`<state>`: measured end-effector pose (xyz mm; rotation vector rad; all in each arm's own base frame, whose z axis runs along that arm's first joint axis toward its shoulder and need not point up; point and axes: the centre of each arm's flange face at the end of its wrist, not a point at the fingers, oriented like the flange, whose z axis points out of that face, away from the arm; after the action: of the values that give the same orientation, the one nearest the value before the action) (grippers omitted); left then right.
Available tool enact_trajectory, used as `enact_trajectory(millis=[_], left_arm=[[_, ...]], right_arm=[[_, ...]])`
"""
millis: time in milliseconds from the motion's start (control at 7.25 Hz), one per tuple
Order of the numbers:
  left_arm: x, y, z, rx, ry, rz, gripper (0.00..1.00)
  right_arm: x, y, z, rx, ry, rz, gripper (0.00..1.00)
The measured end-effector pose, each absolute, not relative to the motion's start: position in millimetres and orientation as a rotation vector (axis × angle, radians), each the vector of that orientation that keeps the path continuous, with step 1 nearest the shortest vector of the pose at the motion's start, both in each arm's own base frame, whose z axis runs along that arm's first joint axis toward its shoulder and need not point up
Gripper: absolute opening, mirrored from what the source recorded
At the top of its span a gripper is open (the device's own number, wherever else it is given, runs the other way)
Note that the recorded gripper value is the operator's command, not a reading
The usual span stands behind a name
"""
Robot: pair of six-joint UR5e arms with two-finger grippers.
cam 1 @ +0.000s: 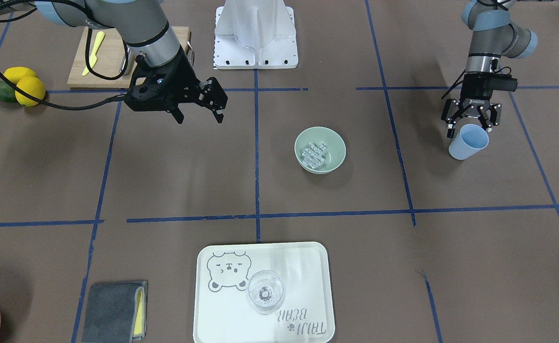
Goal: Pour ice into bowl
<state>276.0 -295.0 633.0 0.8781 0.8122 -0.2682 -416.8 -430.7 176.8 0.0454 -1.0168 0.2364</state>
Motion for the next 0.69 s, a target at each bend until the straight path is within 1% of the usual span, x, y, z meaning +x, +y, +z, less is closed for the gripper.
enact_trajectory(millis=[414, 690], left_arm=[[258, -281, 623, 0.822, 0.840, -0.197, 1.00], [235, -269, 609, 0.793, 0.856, -0.144, 1.00]], right_arm=[[-467, -437, 163, 0.016, -0.994, 0.221, 1.00], [-521, -445, 140, -0.004, -0.970, 0.213, 1.00]])
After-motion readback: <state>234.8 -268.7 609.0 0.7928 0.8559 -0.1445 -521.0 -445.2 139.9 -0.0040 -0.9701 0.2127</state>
